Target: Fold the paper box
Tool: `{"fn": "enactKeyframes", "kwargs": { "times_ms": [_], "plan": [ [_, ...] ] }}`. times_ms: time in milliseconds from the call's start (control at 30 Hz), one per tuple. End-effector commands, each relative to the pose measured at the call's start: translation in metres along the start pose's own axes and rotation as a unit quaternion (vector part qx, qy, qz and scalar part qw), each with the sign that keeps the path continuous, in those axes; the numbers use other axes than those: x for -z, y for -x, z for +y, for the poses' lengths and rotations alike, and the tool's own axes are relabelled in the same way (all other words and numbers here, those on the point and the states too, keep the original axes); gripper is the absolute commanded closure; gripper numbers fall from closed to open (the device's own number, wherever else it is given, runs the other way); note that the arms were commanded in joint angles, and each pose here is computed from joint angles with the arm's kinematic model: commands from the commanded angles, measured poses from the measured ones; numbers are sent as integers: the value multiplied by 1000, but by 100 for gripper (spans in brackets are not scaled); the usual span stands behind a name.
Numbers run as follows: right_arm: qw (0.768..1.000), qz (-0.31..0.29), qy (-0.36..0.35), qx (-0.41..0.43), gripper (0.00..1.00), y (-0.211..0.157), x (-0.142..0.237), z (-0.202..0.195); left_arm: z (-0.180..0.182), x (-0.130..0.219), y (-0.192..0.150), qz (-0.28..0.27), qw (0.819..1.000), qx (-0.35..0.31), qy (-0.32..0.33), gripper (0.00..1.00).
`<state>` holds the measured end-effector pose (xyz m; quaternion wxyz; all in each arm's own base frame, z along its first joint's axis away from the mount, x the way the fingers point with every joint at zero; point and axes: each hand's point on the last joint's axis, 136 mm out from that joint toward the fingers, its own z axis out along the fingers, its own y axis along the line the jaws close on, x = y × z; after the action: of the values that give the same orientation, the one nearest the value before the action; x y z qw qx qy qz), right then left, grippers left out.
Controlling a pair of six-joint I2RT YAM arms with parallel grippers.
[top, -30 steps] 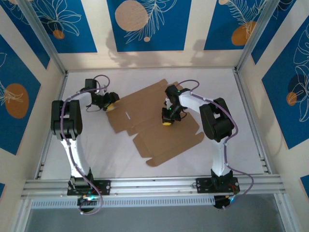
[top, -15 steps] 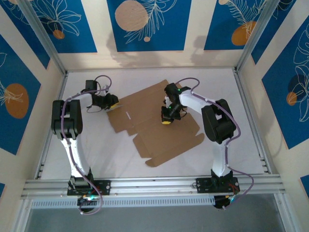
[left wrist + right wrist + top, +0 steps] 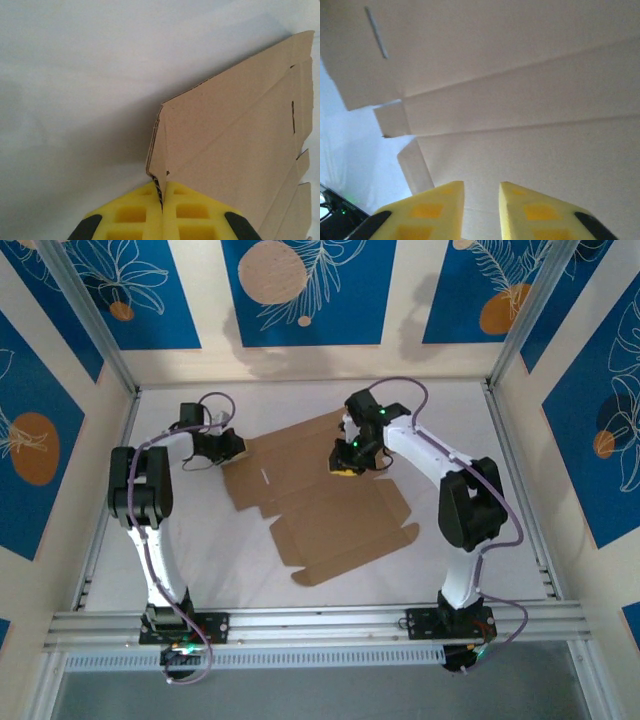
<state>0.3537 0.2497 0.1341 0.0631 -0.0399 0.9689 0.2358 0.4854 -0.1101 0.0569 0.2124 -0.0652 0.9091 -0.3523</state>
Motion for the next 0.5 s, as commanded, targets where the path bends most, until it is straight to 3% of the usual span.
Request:
{"fn": "enactKeyframes", "kwargs": {
  "times_ms": [0,100,200,300,467],
  "plan": [
    [998,-64,-9,-7,67,22,51,16,-54,30,29,-78,989,-123,-6,100],
    [992,-92,-26,-77,64,42,76,14,-88,48,32,-161,963,-215,-39,100],
    [987,-98,-14,-125,58,56,90,17,-121,67,28,-248,920,-297,-70,100],
    [976,-103,13,-191,44,70,102,17,-145,78,20,-282,892,-336,-110,100],
    [942,-91,87,-312,28,86,113,26,-172,92,0,-326,838,-417,-129,100]
  ]
}}
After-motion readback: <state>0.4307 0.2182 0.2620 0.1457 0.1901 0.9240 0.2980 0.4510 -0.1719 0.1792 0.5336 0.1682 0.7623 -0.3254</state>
